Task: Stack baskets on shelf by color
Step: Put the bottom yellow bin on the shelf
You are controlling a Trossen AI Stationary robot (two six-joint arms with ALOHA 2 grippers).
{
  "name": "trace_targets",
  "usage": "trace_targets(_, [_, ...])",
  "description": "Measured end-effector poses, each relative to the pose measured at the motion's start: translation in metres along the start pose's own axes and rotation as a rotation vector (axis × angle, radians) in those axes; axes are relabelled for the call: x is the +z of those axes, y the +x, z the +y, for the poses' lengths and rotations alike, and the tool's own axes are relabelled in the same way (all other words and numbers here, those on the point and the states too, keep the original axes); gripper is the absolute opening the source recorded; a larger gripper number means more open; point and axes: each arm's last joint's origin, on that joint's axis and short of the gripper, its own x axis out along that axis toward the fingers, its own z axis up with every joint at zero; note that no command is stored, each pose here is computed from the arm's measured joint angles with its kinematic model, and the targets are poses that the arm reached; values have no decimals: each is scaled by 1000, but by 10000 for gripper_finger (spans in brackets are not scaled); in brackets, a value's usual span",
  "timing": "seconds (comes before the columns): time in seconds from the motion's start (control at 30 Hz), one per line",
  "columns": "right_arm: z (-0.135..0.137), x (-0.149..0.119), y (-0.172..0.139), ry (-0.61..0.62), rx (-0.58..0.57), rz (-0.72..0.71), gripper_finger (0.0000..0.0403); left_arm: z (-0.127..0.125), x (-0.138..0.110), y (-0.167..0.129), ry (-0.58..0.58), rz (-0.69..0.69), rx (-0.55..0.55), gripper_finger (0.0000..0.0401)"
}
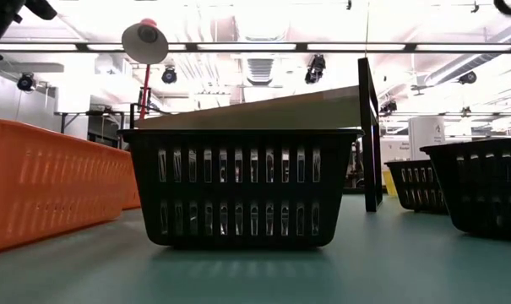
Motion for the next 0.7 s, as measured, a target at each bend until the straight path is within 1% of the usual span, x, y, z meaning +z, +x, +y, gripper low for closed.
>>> trace_targets(0.13, [4, -1, 10, 3, -30, 49, 183, -1, -1, 0, 0, 10, -4, 1])
trace_targets(0.37, [5, 0, 19, -3, -66, 59, 160, -1, -3, 0, 1, 18, -8, 1])
trace_targets(0.53, [6, 0, 21, -2, -75, 58, 134, -1, -3, 0, 1, 18, -8, 1])
trace_targets(0.7, [6, 1, 21, -2, -76, 54, 99, -1, -3, 0, 1, 19, -8, 1])
